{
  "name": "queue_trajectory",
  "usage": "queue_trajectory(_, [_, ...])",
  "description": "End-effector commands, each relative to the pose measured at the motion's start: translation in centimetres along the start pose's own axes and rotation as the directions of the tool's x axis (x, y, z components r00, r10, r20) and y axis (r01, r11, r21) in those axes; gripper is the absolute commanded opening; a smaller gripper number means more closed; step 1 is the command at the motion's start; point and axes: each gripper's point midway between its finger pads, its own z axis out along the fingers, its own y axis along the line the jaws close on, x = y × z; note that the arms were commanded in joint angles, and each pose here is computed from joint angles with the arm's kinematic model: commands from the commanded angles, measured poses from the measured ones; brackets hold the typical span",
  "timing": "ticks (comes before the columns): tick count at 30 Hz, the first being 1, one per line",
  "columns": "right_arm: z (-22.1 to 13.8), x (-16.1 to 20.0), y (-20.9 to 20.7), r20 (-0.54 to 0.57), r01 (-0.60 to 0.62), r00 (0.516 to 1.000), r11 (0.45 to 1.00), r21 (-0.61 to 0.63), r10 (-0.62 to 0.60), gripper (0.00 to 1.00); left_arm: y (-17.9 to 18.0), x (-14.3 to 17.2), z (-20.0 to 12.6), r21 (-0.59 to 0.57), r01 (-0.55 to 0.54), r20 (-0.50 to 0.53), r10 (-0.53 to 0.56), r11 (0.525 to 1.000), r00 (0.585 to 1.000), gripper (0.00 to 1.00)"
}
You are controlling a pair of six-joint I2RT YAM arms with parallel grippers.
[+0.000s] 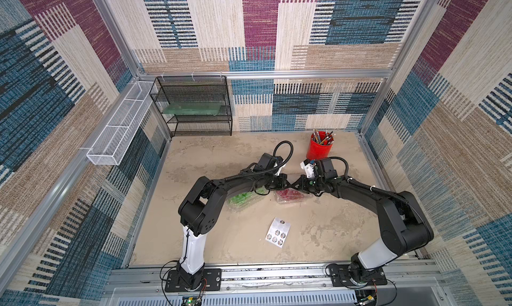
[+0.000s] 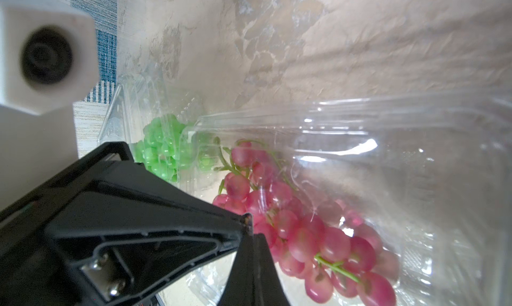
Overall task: Label fruit boxes
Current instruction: Stick the label on the fruit box.
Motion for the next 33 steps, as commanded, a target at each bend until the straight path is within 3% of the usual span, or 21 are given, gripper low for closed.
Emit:
queue_trajectory(1, [-0.6, -0.5, 0.2, 0.032, 0.021, 0.999, 1.000, 0.012, -0.022, 0.12, 0.4, 0.5, 0.1, -0.021, -0.017, -0.022, 0.016, 1.000, 1.000, 0.06])
queue_trajectory(11, [-3.4, -1.6, -0.1, 0.109, 0.037, 0.993, 0.997, 0.061, -0.044, 0.19, 0.5, 0.7, 0.2, -0.028, -0.016, -0.029, 0.015, 0.999, 0.999, 0.06])
queue_trajectory(18, [-6.7, -2.6, -4.0, 0.171, -0.003, 0.985, 0.981, 0.196, -0.031, 0.46, 0.4, 0.7, 0.2, -0.038, -0.027, -0.037, 0.025, 0.999, 0.999, 0.06])
queue_trajectory(33, [-5.6, -1.1, -7.0, 0.119, -0.031, 0.993, 0.976, 0.213, 0.006, 0.47, -0.3, 0.6, 0.3, -0.063, -0.063, -0.049, 0.060, 0.996, 0.997, 0.06])
